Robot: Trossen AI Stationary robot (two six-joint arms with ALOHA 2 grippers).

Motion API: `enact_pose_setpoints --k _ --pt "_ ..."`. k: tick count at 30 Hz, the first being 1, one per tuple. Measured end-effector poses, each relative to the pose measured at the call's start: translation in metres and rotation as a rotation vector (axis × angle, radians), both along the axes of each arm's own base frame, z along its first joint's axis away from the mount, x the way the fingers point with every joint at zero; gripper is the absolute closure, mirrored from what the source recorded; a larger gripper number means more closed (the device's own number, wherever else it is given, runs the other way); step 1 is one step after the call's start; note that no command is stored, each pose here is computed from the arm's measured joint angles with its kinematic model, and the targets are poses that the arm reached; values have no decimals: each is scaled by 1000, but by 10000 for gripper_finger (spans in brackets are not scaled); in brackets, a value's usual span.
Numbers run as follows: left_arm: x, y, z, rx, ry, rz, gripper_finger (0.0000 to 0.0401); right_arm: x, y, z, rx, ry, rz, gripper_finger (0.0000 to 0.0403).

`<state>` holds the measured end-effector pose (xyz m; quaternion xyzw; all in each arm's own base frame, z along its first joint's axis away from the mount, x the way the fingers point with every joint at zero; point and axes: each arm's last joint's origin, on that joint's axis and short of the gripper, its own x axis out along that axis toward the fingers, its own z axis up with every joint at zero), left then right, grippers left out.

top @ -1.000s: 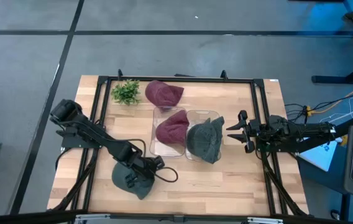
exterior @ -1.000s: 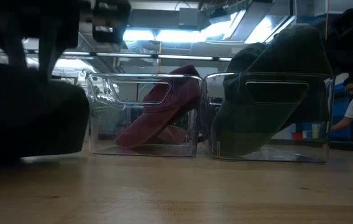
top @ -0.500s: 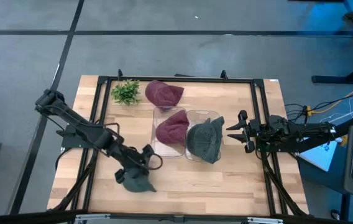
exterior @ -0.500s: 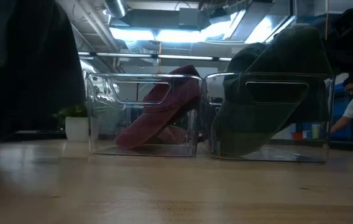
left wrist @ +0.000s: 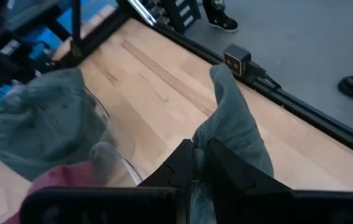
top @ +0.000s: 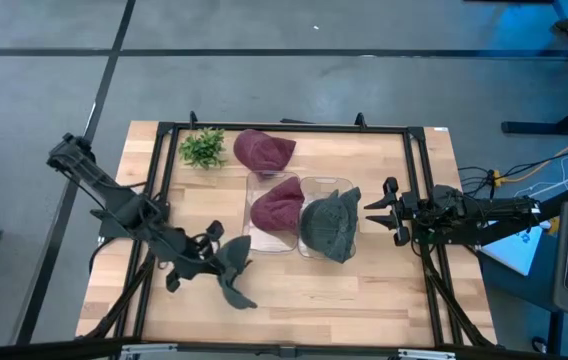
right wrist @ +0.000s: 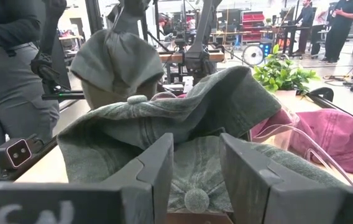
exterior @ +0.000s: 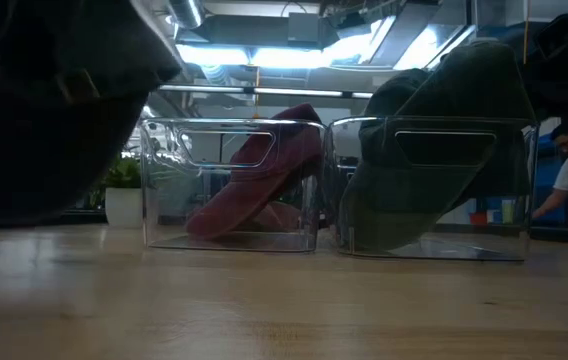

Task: Pick & Place hat
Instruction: Put the blue cap into the right transparent bin

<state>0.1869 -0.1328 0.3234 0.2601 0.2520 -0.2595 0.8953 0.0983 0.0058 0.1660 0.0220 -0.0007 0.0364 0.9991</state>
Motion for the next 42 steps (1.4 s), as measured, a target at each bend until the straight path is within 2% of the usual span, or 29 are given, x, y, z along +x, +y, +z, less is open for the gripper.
enact_pose_setpoints --k 10,25,30,36,42 --pt "-21 4 17 -43 -76 12 375 0 0 0 0 0 0 272" --pt "-33 7 26 -70 -120 -4 375 0 0 0 0 0 0 272" --pt "-29 11 29 -24 -178 5 375 0 0 0 0 0 0 272" --pt "-20 20 35 -22 -243 51 375 0 0 0 0 0 0 272" --pt "-5 34 57 52 -346 121 375 0 0 0 0 0 0 272"
